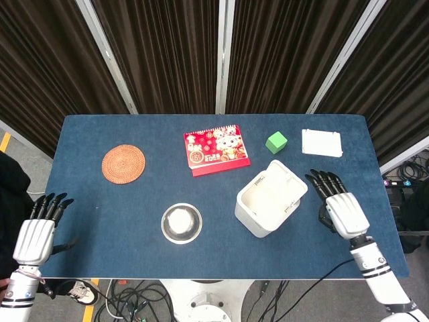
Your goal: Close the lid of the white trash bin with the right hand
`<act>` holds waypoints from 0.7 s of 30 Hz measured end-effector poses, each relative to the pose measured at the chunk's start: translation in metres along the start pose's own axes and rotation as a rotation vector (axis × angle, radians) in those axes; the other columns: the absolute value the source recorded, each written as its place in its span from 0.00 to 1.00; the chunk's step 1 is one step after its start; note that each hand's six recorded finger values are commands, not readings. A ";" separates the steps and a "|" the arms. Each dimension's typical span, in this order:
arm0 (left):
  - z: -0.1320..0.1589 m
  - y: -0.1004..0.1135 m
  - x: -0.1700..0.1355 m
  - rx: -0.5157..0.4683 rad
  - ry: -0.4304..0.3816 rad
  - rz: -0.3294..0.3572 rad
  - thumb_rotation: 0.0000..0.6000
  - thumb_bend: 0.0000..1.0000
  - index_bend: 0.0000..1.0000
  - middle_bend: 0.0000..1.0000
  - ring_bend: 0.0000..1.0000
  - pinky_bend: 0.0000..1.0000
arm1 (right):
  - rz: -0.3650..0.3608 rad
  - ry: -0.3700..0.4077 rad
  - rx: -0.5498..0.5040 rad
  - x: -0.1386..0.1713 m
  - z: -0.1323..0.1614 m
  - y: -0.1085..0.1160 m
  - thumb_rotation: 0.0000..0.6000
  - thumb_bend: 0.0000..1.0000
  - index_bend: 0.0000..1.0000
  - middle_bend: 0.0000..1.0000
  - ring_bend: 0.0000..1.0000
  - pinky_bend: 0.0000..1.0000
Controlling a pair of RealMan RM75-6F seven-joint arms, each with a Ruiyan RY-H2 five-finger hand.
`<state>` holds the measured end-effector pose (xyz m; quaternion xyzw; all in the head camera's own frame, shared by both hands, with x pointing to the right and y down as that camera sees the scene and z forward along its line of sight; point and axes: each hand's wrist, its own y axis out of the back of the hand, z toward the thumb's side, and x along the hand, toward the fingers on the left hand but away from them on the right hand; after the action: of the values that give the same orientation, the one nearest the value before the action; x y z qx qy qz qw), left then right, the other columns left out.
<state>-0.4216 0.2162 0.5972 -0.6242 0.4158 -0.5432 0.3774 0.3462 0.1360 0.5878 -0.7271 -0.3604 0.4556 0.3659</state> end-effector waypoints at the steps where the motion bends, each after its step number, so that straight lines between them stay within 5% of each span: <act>1: 0.000 0.000 0.000 0.000 0.000 0.001 1.00 0.00 0.19 0.11 0.04 0.08 | 0.000 0.009 0.002 0.000 0.003 0.000 1.00 1.00 0.00 0.00 0.00 0.00; 21: 0.002 0.002 -0.003 -0.018 -0.014 -0.002 1.00 0.00 0.19 0.11 0.04 0.08 | 0.067 0.198 0.087 0.000 0.060 -0.018 1.00 1.00 0.00 0.00 0.00 0.00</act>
<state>-0.4200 0.2182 0.5942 -0.6317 0.4173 -0.5357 0.3740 0.2870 0.1562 0.5841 -0.7637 -0.2777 0.4086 0.4155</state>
